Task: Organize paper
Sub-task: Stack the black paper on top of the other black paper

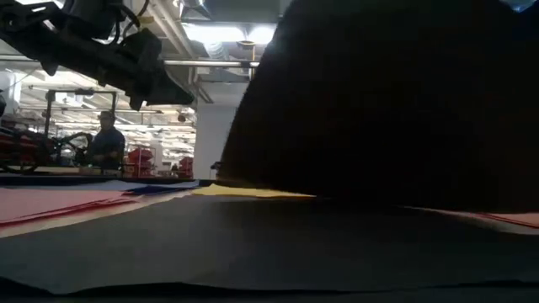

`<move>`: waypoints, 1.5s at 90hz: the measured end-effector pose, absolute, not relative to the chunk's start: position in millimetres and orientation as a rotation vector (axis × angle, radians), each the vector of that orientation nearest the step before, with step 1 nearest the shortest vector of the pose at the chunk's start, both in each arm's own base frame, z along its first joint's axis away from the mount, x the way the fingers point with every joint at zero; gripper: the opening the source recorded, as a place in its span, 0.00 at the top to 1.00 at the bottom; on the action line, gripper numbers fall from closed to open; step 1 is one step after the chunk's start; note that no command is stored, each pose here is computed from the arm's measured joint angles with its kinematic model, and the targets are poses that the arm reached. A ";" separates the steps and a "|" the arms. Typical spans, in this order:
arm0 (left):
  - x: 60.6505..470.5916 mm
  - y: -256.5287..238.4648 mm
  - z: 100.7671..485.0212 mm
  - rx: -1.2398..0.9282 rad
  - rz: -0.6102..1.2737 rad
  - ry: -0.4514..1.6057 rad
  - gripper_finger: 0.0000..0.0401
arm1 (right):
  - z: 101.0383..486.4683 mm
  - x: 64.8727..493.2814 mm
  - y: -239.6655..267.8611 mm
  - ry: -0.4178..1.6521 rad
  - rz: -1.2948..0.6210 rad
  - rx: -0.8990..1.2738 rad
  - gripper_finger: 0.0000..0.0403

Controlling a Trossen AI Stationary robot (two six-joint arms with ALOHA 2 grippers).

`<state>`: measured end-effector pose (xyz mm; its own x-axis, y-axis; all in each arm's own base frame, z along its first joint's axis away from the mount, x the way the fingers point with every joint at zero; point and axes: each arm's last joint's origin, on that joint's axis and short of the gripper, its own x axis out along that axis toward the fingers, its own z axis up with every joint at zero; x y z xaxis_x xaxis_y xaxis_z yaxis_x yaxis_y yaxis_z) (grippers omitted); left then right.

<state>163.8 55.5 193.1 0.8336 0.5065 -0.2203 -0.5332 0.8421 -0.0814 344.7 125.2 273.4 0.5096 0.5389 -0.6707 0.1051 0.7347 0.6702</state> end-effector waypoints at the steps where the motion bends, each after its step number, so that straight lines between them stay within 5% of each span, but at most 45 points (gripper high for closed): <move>1: 163.8 55.5 193.1 -0.142 0.553 0.194 1.00 | 273.6 344.9 125.3 1.019 0.294 0.726 1.00; 29: 163.8 55.5 193.2 -0.142 0.553 0.194 1.00 | 276.6 347.5 126.2 0.988 0.308 0.754 0.96; 57: 163.8 55.5 193.1 -0.148 0.553 0.194 1.00 | 276.4 347.4 126.0 0.989 0.303 0.753 0.65; 71: 163.8 55.5 192.9 -0.148 0.553 0.195 1.00 | 275.1 346.0 125.7 1.004 0.310 0.728 0.58; 83: 163.8 55.5 192.9 -0.148 0.553 0.195 1.00 | 265.1 333.3 121.3 1.148 0.268 0.630 0.64; 102: 163.4 55.4 190.9 -0.149 0.554 0.216 1.00 | 250.0 308.1 101.4 1.377 0.046 0.338 0.97; 135: 163.5 55.3 191.2 -0.161 0.555 0.211 1.00 | 192.3 301.8 52.9 1.400 -0.149 0.327 1.00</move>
